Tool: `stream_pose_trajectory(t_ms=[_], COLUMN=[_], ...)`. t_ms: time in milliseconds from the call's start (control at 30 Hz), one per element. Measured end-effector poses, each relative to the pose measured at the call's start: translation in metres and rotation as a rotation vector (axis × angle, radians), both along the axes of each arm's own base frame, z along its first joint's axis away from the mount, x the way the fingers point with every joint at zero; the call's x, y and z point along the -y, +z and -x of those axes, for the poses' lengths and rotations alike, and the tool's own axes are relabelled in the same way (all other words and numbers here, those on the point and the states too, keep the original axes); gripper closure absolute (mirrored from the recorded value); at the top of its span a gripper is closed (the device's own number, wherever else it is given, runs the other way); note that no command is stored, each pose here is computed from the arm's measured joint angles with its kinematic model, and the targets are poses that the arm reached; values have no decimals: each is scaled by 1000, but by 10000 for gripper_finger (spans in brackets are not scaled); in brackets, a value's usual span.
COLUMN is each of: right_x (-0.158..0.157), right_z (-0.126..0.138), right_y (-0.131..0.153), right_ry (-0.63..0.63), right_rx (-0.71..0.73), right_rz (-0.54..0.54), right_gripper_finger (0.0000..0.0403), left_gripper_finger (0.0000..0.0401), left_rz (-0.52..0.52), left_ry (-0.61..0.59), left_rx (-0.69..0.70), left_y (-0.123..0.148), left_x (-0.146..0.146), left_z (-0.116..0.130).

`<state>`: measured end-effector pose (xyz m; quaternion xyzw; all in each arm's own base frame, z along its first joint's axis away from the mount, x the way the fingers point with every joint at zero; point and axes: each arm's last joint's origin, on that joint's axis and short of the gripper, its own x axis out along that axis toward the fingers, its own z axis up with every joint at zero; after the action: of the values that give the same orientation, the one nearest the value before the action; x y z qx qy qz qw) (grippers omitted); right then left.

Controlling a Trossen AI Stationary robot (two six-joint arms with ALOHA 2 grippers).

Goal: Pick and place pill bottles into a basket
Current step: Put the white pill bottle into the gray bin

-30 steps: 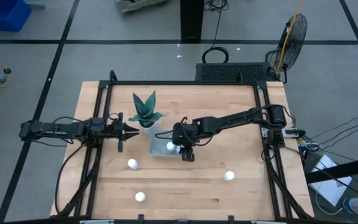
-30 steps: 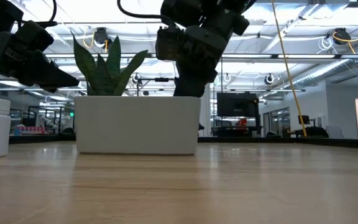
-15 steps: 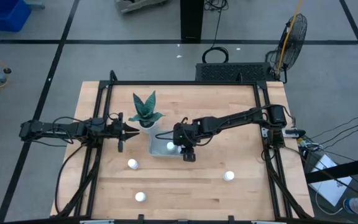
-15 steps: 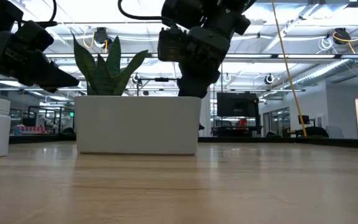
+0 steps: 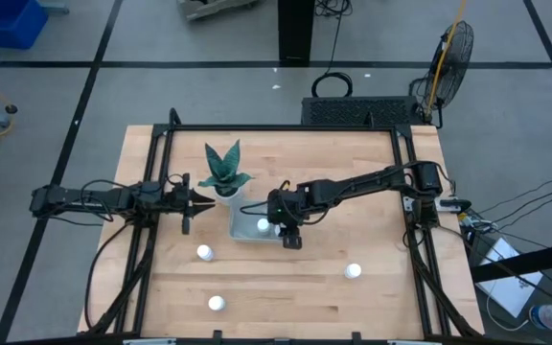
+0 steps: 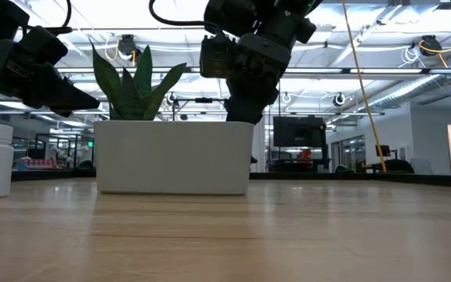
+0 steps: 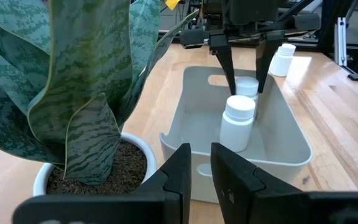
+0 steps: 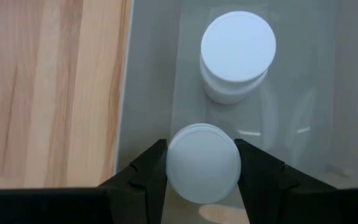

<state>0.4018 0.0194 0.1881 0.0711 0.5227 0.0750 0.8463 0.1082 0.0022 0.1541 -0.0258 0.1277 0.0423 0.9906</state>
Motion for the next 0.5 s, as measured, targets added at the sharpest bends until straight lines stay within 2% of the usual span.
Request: stream_pose_trajectory(t_ms=[33, 167, 267, 500], right_x=[0, -2, -5, -14], right_z=[0, 1, 1, 0], right_y=[0, -1, -1, 2], right_ry=[-6, -27, -20, 3], right_rx=[-2, -13, -13, 8], right_rz=[-3, -12, -13, -11], right_gripper_finger=[250, 171, 132, 123], left_gripper_finger=[336, 336, 336, 336], left_rz=[0, 1, 1, 2], left_ry=[0, 0, 0, 0], left_rx=[0, 0, 0, 0], left_y=[0, 0, 0, 0], left_x=[0, 0, 0, 0], left_z=[0, 0, 0, 0])
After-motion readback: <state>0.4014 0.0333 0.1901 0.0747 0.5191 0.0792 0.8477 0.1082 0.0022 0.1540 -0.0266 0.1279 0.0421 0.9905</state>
